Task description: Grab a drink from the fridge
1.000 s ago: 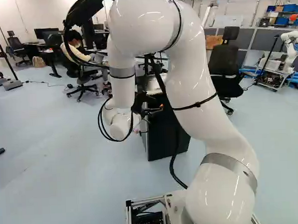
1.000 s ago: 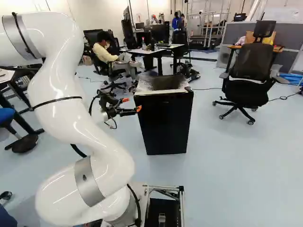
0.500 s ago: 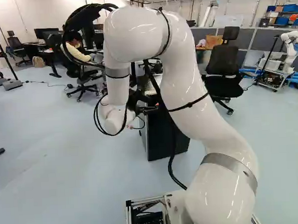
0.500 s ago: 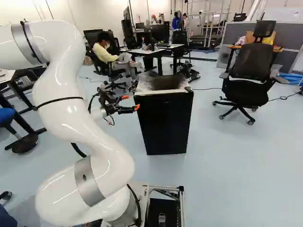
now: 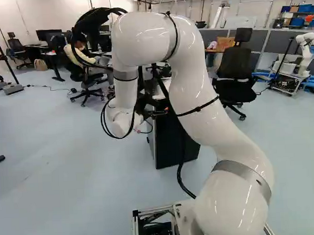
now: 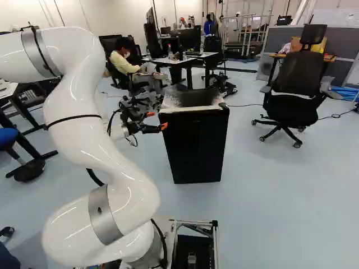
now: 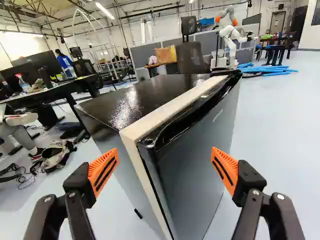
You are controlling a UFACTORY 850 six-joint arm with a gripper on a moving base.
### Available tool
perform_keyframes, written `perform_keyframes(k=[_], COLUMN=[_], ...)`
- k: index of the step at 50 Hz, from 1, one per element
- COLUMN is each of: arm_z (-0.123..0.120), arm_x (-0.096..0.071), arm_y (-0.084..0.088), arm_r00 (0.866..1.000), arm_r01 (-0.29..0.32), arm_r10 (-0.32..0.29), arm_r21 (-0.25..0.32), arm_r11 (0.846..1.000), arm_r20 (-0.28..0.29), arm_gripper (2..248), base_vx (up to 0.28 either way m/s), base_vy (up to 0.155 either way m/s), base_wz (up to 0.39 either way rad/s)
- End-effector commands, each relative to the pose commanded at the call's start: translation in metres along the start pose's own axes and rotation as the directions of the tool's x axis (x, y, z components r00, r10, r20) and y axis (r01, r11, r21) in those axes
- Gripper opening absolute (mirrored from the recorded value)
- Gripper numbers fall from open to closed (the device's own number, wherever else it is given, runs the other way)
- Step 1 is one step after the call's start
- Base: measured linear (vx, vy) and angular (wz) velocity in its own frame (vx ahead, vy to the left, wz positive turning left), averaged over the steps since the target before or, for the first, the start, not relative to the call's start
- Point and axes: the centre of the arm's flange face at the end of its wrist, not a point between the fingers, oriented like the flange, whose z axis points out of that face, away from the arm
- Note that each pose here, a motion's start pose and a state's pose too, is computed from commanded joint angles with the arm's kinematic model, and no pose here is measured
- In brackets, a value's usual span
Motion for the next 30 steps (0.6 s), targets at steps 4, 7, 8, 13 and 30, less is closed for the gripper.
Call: perform_keyframes(k=[4,7,8,13,30], arm_z=[0.002,0.003,0.004,0.006,0.015], arm_x=[0.001,0.001,0.001,0.002,0.004], arm_y=[0.001,0.002,0.002,0.004,0.009], arm_r00=[1.0,1.0,1.0,1.0,1.0], arm_r01=[0.0,-0.001,-0.001,-0.001,-0.002], arm_r10=[0.0,0.001,0.001,0.001,0.002], arm_r21=[-0.004,-0.008,-0.009,-0.015,-0.035], arm_r11=[1.0,1.0,1.0,1.0,0.999], arm_r20=[-0.001,-0.001,-0.001,-0.002,-0.005], arm_gripper=[247,247,247,247,247], base_vx=[0.0,0.0,0.0,0.0,0.0], base_vy=[0.0,0.0,0.0,0.0,0.0], base_wz=[0.0,0.0,0.0,0.0,0.0])
